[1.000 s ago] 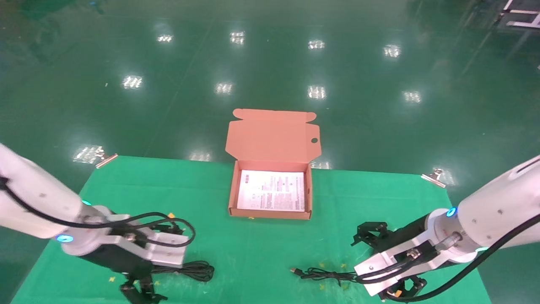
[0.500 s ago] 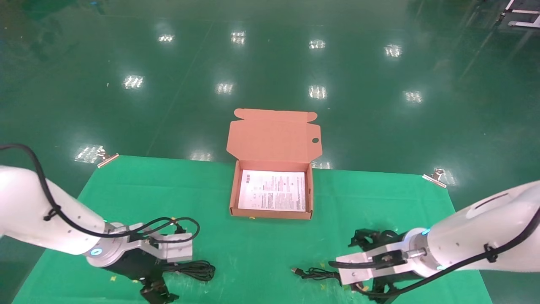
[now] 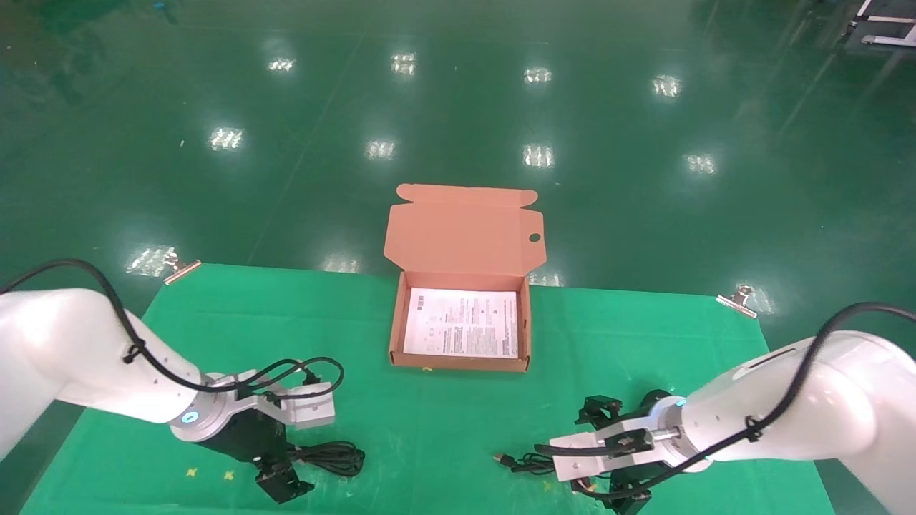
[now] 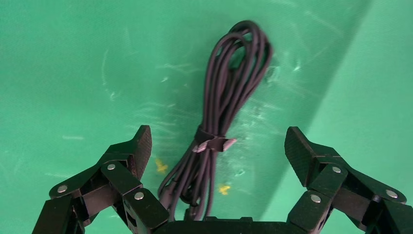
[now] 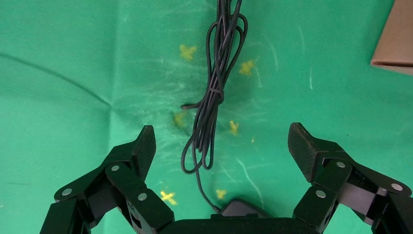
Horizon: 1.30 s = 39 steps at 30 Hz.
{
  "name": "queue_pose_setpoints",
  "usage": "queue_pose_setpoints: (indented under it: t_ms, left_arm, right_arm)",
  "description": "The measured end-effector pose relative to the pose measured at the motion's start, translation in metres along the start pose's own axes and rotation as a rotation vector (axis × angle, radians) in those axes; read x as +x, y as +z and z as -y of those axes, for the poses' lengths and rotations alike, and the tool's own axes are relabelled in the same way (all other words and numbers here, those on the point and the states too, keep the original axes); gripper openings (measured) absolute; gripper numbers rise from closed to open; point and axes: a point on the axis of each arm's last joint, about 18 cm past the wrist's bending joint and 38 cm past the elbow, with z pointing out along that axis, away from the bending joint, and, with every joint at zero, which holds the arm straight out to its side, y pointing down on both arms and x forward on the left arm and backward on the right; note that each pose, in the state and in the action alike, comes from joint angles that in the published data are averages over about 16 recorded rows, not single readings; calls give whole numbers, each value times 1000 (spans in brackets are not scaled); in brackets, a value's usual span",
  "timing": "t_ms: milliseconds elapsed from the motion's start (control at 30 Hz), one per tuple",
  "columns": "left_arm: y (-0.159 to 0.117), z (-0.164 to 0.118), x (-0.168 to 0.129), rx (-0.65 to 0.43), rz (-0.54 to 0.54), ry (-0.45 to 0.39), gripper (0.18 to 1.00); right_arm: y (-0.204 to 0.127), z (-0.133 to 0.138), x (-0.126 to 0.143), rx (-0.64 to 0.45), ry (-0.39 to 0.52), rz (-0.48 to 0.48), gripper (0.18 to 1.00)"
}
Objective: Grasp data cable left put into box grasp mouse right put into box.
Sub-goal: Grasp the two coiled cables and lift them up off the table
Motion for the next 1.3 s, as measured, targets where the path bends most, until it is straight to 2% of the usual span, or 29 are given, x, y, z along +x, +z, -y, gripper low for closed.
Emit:
queue_pose_setpoints:
  t_ms: [767,967,1133,1300]
  left_arm:
    - [12,-6,-5,-20,11,21,986]
    - [11,-5,-6,-19,12,21,941]
    - [11,-5,-6,-18,12,22,873]
    - [11,-5,-5,-18,11,23,770]
  right_arm:
    - [27,3,8,-34,-24,-10,988]
    - [26,3,8,-32,-24,-10,953]
    - [25,3,8,-29,-23,-10,892]
    - [24,3,8,-27,-22,-10,809]
